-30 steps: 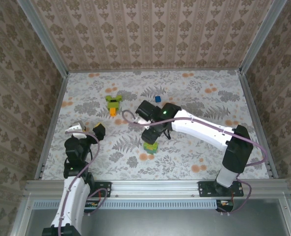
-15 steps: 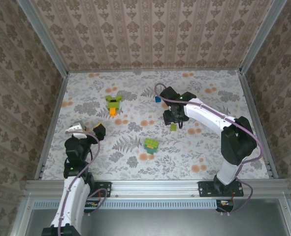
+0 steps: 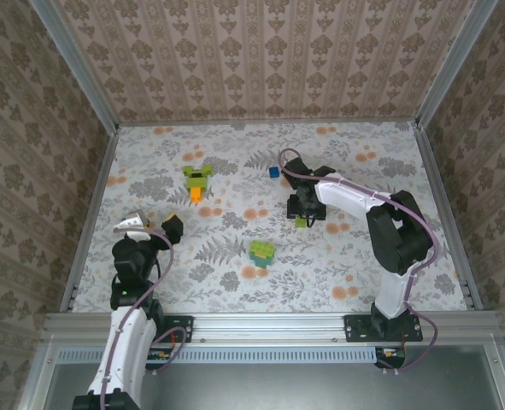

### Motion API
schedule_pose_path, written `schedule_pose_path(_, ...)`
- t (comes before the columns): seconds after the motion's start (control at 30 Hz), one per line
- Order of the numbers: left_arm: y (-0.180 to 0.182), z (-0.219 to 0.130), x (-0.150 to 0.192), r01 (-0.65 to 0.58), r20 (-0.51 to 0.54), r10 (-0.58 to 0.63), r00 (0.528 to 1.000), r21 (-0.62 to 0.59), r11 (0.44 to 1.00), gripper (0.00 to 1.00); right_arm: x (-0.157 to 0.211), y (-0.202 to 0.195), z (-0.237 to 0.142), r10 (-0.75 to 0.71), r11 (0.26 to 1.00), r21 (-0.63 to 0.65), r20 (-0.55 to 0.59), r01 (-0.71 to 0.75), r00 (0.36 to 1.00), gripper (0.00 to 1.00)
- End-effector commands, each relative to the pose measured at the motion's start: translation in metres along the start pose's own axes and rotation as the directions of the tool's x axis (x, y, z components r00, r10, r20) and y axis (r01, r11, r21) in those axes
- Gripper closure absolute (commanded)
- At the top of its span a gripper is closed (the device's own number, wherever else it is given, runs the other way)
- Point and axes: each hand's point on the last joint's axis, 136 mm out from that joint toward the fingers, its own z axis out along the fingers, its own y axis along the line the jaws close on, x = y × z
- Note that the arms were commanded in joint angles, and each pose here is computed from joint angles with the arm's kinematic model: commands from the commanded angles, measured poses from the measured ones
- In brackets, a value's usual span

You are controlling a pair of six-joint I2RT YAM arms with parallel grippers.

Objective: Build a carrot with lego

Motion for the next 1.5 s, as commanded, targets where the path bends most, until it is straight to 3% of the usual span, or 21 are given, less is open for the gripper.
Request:
schedule_pose_path(0.0,0.0,0.0,0.001,-0.021,0.016,0.021,1.0,0.003,1.0,0.0,0.001,0.005,0.007,0.026,1.0,-0.01,-0.024,-0.026,0.999,0.37)
schedule_pose_path(0.4,-0.001,0.0,0.001,-0.024,0.016,0.023,1.0,0.005,1.0,0.0,0.008,0.003,0.018,0.05,0.999,-0.018,-0.048,-0.051,0.998,0.45)
schedule_pose_path(0.9,-0.001,0.0,0.001,-0.027,0.017,0.027,0.999,0.005,1.0,0.0,0.015,0.003,0.028,0.055,0.998,-0.024,-0.083,-0.057,0.995,0.46)
schedule_pose_path(1.23,-0.002,0.0,0.0,-0.031,0.018,0.031,0.999,0.009,0.999,0.0,0.017,-0.002,0.027,0.061,0.998,-0.022,-0.082,-0.063,0.995,0.61)
schedule_pose_path(1.33,-0.012,0.001,0.0,-0.05,0.027,0.048,0.998,0.06,0.997,0.0,0.016,-0.004,0.022,0.065,0.997,-0.031,-0.072,-0.068,0.995,0.65)
schedule_pose_path(1.47,-0.057,-0.003,-0.003,-0.124,0.067,0.111,0.992,0.252,0.96,0.0,0.016,-0.006,0.012,0.054,0.997,-0.047,-0.057,-0.057,0.997,0.69)
